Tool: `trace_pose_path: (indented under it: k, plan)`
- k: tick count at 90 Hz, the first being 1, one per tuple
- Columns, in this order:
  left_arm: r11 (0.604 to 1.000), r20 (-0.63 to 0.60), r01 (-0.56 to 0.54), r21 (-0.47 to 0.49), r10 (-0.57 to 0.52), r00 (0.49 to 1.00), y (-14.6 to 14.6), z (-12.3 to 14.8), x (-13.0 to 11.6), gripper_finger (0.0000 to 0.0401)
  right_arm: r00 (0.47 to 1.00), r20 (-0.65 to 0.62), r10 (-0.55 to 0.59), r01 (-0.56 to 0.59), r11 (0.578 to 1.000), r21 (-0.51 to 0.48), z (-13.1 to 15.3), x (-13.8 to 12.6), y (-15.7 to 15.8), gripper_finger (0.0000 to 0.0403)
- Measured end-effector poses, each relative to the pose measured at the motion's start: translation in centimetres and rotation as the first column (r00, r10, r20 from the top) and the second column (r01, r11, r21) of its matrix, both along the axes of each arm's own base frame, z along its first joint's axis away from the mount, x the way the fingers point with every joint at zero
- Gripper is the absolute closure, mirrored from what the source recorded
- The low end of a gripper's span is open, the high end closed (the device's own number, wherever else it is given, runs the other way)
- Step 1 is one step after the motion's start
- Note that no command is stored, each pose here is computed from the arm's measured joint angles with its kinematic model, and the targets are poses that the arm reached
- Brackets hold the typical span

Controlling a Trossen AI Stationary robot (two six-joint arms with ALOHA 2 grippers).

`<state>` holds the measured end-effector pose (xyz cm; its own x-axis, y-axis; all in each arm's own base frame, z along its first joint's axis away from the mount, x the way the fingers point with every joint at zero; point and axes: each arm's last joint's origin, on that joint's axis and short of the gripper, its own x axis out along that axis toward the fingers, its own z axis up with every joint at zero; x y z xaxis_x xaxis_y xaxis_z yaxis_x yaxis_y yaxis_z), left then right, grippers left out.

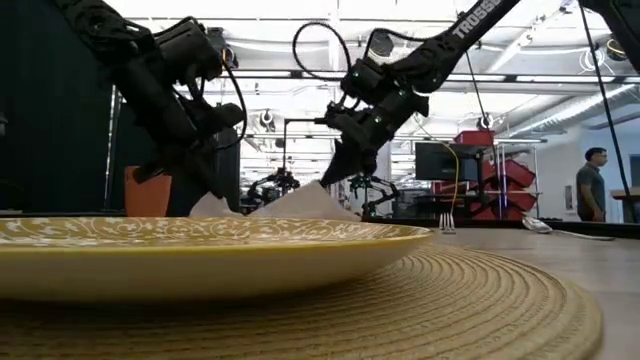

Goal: Set table place
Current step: Fold the light orange napkin on the table

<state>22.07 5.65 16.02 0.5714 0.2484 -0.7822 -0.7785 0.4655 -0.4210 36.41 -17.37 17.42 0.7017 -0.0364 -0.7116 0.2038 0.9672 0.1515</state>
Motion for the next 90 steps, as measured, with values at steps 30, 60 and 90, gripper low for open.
trace_pose_path:
  k: [30,60,90]
  plan:
    - [1.000,0.002,0.011,-0.011,-0.011,1.000,-0.7,0.0,0.1,0.0401,1.000,-0.008,-0.026,0.026,1.000,0.002,-2.5,0.8,-0.6,0.0402]
    - [1.000,0.004,0.008,-0.012,-0.008,1.000,-0.7,0.0,0.1,0.0401,0.999,0.000,-0.047,0.047,0.999,-0.015,-2.3,0.9,-0.8,0.0307]
    - [1.000,0.000,-0.026,0.000,0.026,1.000,-1.1,0.0,0.2,0.0401,0.993,-0.026,-0.114,0.111,0.990,-0.081,-2.3,0.8,-1.1,0.0226]
